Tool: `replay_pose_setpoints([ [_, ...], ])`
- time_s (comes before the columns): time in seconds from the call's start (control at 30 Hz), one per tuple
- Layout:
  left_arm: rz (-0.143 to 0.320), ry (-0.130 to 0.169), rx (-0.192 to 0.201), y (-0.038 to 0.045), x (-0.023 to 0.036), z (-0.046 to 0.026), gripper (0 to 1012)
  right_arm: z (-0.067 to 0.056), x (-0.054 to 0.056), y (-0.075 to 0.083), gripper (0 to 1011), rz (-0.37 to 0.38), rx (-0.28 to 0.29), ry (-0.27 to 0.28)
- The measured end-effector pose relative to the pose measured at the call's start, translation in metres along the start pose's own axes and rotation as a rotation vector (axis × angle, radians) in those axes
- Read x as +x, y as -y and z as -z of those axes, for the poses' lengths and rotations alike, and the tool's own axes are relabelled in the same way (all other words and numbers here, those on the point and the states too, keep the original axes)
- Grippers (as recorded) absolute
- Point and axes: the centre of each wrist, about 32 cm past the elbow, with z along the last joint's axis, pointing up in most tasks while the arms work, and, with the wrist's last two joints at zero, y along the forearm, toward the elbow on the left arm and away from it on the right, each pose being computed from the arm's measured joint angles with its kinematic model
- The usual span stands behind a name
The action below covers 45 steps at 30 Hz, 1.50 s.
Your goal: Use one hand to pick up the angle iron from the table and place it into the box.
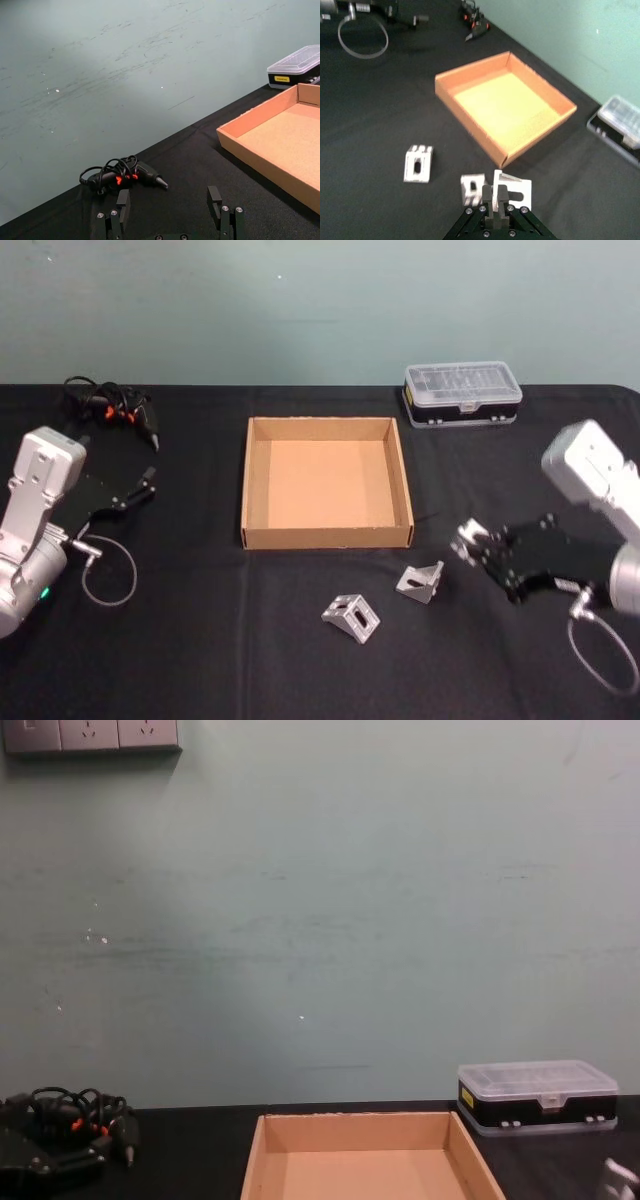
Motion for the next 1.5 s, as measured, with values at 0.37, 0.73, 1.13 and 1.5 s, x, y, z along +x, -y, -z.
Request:
replay_pose_setpoints([
  [0.37, 0.0, 0.0, 0.0, 0.0, 0.0, 0.0, 1011, -0.041, 0.047, -0.043, 67, -0.036, 0.06, 0.009],
  [0.73, 0.0, 0.0, 0.0, 0.0, 0.0, 0.0, 1011, -0.064, 0.068, -0.107, 67, -0.075, 0.04, -0.014],
  [1.13, 0.0, 0.0, 0.0, 0.0, -0.0001, 0.0, 1011, -0.072, 0.074, -0.171, 67, -0.095, -0.022, -0.016],
  [1.5, 0.0, 0.0, 0.0, 0.0, 0.0, 0.0, 1011, -0.072, 0.076, -0.193, 68, -0.103, -0.043, -0.017],
])
